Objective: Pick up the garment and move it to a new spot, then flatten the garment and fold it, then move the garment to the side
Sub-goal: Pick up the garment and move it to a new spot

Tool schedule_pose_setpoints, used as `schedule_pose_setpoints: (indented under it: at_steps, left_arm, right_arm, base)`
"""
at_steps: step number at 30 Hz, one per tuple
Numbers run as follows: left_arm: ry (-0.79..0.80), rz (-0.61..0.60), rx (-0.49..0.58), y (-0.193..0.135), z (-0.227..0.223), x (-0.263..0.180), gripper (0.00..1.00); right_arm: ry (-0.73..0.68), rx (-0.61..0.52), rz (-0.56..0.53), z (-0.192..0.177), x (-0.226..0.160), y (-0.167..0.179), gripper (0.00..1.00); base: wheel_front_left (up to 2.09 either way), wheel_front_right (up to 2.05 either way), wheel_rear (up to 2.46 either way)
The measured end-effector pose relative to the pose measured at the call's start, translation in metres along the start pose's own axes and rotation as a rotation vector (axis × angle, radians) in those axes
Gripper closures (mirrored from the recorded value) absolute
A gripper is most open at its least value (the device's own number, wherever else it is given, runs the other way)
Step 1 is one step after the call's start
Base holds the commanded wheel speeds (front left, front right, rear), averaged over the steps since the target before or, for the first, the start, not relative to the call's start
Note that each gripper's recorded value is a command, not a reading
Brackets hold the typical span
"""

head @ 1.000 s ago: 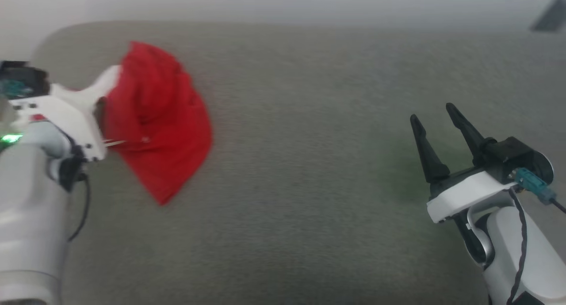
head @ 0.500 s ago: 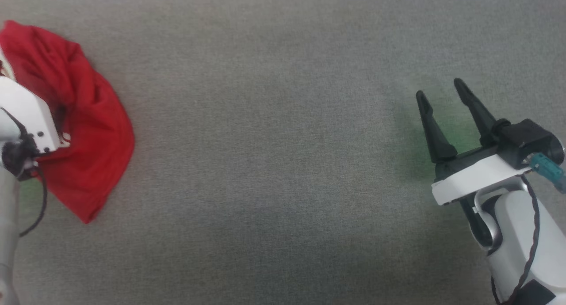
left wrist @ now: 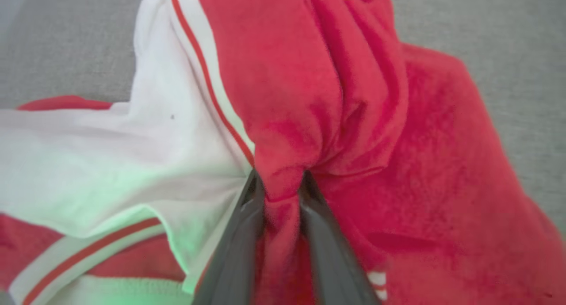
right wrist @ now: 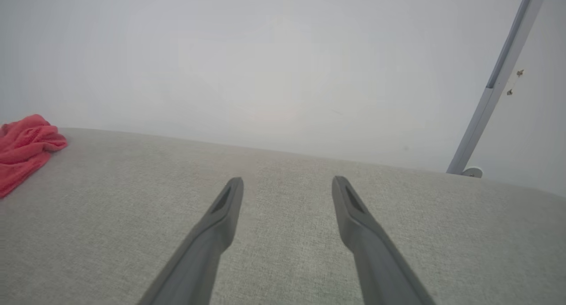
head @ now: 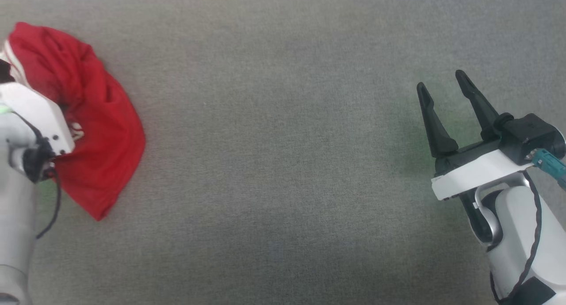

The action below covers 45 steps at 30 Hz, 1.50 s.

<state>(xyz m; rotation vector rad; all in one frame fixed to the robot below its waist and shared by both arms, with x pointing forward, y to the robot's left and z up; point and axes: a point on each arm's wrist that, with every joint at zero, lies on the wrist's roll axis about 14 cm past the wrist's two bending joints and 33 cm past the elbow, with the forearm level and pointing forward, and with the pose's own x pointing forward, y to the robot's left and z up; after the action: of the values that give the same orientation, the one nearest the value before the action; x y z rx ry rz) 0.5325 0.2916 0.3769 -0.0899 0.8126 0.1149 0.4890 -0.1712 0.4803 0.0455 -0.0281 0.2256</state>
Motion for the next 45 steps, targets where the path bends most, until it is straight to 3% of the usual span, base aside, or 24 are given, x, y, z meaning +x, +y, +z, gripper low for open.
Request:
schedule_pose_setpoints:
  at_steps: [4, 7, 11, 15, 16, 20, 26, 29, 34, 45]
  left_arm:
    - [-0.130, -0.021, 0.026, -0.006, 0.022, -0.016, 1.00]
    - [-0.310, -0.068, 0.062, -0.023, 0.069, -0.043, 1.00]
    - [-0.456, -0.175, 0.149, -0.068, 0.105, -0.072, 1.00]
    - [-0.556, -0.326, 0.277, -0.133, 0.126, -0.098, 1.00]
    - [-0.583, -0.415, 0.335, -0.169, 0.129, -0.110, 1.00]
    - [-0.625, -0.604, 0.474, -0.251, 0.129, -0.140, 1.00]
    - [-0.590, -0.906, 0.672, -0.373, 0.076, -0.174, 1.00]
    - [-0.511, -1.020, 0.781, -0.416, 0.031, -0.175, 1.00]
    - [-0.356, -1.090, 0.953, -0.443, -0.035, -0.147, 1.00]
    - [-0.060, -1.074, 1.109, -0.442, -0.103, -0.093, 1.00]
  right_arm:
    - [-0.028, 0.006, 0.003, 0.012, -0.001, 0.005, 0.00]
    - [-0.056, 0.021, -0.007, 0.024, -0.007, 0.008, 0.00]
    - [-0.090, 0.033, -0.037, 0.038, -0.015, 0.004, 0.00]
    - [-0.117, 0.044, -0.090, 0.048, -0.027, -0.009, 0.00]
    - [-0.130, 0.046, -0.126, 0.052, -0.033, -0.019, 0.00]
    - [-0.150, 0.057, -0.213, 0.057, -0.049, -0.043, 0.00]
    - [-0.173, 0.061, -0.372, 0.063, -0.080, -0.088, 0.00]
    - [-0.171, 0.063, -0.449, 0.061, -0.095, -0.108, 0.00]
    - [-0.170, 0.066, -0.559, 0.060, -0.120, -0.133, 0.00]
    - [-0.117, 0.071, -0.685, 0.046, -0.155, -0.154, 0.00]
  base:
    - [0.00, 0.00, 0.00]
    - [0.00, 0.00, 0.00]
    - [0.00, 0.00, 0.00]
    - [0.00, 0.00, 0.00]
    - [0.00, 0.00, 0.00]
    - [0.00, 0.00, 0.00]
    - [0.00, 0.00, 0.00]
    - [0.00, 0.00, 0.00]
    - [0.00, 0.00, 0.00]
    - [0.00, 0.00, 0.00]
